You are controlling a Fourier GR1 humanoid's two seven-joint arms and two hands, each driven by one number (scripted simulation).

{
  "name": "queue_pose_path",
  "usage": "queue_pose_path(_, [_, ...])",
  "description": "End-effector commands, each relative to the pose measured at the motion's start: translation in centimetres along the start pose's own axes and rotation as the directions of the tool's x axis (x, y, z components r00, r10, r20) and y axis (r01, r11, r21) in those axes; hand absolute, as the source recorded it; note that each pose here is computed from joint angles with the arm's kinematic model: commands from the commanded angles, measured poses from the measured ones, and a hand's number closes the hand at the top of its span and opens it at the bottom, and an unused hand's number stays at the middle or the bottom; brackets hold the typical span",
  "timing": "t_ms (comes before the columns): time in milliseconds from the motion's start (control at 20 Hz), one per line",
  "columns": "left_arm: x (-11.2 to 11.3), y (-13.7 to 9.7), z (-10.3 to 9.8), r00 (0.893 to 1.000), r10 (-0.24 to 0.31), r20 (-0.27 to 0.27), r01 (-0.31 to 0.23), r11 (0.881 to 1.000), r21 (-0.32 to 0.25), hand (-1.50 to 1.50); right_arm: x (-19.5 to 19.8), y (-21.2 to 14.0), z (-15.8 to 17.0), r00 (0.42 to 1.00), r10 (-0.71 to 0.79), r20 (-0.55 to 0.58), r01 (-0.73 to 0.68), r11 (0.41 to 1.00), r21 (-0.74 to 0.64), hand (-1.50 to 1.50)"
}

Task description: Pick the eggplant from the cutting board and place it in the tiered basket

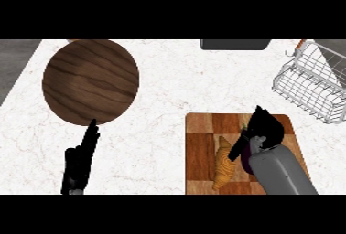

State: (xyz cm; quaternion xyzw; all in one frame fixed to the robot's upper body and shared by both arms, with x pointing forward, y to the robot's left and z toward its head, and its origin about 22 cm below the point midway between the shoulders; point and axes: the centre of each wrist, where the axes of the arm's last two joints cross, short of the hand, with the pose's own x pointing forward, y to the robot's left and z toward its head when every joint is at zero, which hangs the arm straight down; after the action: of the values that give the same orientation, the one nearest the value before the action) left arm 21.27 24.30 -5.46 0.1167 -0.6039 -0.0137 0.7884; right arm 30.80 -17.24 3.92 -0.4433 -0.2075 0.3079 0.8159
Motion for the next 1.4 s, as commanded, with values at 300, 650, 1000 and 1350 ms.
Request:
queue_pose_path(300, [-0.5, 0.8, 0.6, 1.000, -0.013, -0.005, 0.014, 1.000, 0.006, 0.00, -0.2, 0.3, -0.1, 0.965, 0.077, -0.251, -0.056, 0.995, 0.087, -1.50])
queue_pose_path(650, [0.0, 1.3, -0.5, 1.000, -0.003, -0.002, 0.003, 1.000, 0.019, 0.00, -1.5, 2.1, -0.2, 0.968, 0.056, -0.243, -0.035, 0.995, 0.089, 1.50])
queue_pose_path(1000, [-1.1, -0.5, 0.5, 1.000, 0.003, 0.009, -0.003, 1.000, 0.008, 0.00, -2.7, 4.3, -1.4, 0.986, 0.075, -0.150, -0.061, 0.994, 0.093, 1.50])
queue_pose_path(1350, [0.9, 0.3, -0.2, 1.000, 0.003, -0.007, -0.003, 1.000, -0.010, 0.00, -1.2, 3.8, -1.2, 0.976, 0.190, -0.108, -0.198, 0.978, -0.070, 1.50])
